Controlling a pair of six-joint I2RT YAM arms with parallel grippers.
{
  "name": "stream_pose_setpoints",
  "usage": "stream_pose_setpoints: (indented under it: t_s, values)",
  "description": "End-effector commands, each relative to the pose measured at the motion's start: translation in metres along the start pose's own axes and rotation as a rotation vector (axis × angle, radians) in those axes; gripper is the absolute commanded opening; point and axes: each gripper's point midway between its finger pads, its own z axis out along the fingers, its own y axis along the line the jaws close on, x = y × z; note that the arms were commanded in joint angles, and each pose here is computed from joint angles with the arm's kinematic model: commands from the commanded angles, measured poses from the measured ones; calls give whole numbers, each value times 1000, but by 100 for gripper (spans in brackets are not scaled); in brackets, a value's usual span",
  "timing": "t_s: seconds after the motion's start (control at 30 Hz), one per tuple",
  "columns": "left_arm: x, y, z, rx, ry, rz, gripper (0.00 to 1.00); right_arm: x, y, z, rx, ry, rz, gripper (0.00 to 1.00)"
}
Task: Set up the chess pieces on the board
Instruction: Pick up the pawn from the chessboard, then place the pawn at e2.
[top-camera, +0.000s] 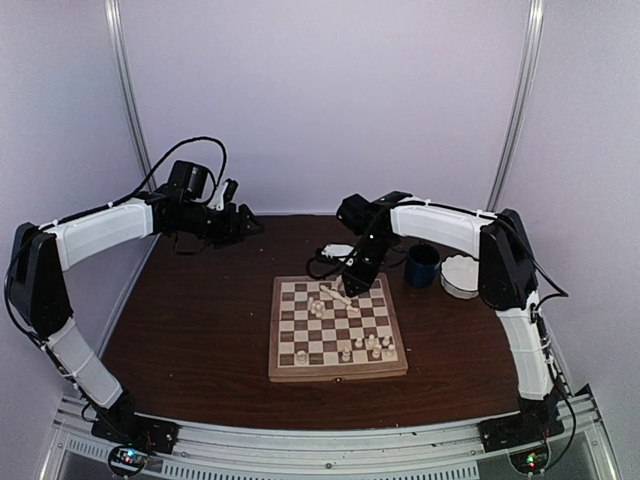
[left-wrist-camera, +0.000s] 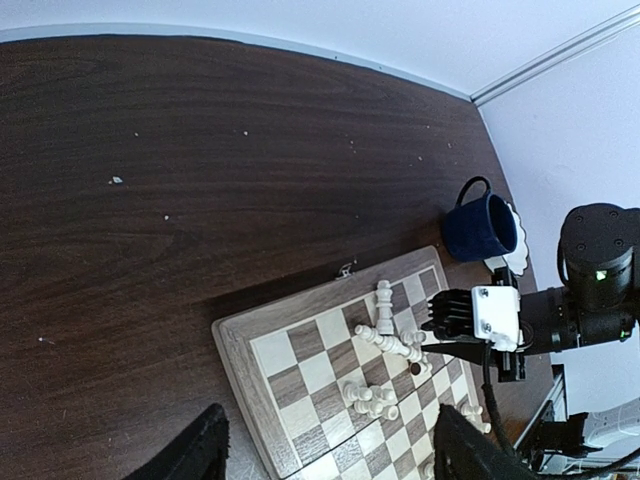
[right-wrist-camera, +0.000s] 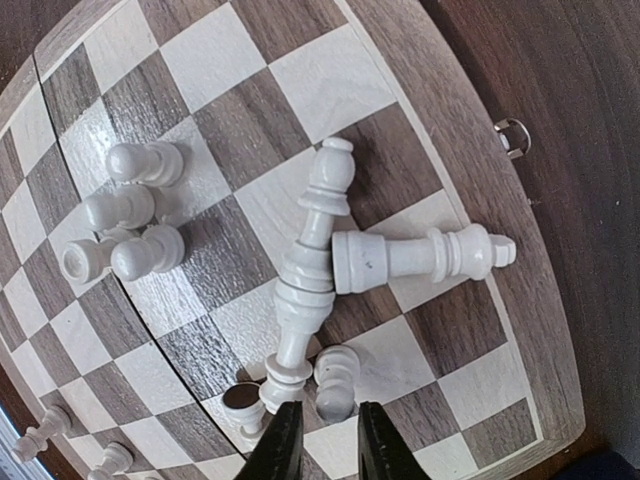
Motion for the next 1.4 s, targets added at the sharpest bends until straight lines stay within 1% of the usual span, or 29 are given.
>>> stream_pose_setpoints:
  t_s: [0.0, 0.2, 0.43, 0.7, 0.83, 0.93, 1.03, 1.13, 1.37]
  values:
    - [-14, -7, -1, 27, -33, 11, 70, -5, 2, 2, -13, -2, 4, 22]
    - [-14, -6, -1, 27, -31, 10, 70, -7, 0, 4, -13, -2, 5, 18]
    - [-14, -7, -1, 28, -30, 10, 70, -6, 0, 0, -9, 1, -2, 7]
    - [-13, -7, -1, 30, -27, 7, 70, -5, 4, -50, 79, -72, -48, 6]
    - [-13, -7, 0, 31, -25, 4, 70, 1, 29, -70, 80, -112, -114, 6]
    - [-11, -6, 1, 30, -22, -2, 70, 8, 58, -70, 40, -120, -178, 7]
    - [-11, -5, 2, 31, -19, -4, 70, 16, 91, -61, -16, -108, -252, 7]
    - [-11, -5, 3, 30, -17, -5, 70, 21, 112, -50, -45, -80, -306, 7]
    - [-11, -6, 2, 34, -17, -3, 70, 20, 127, -29, -96, -27, -324, 7]
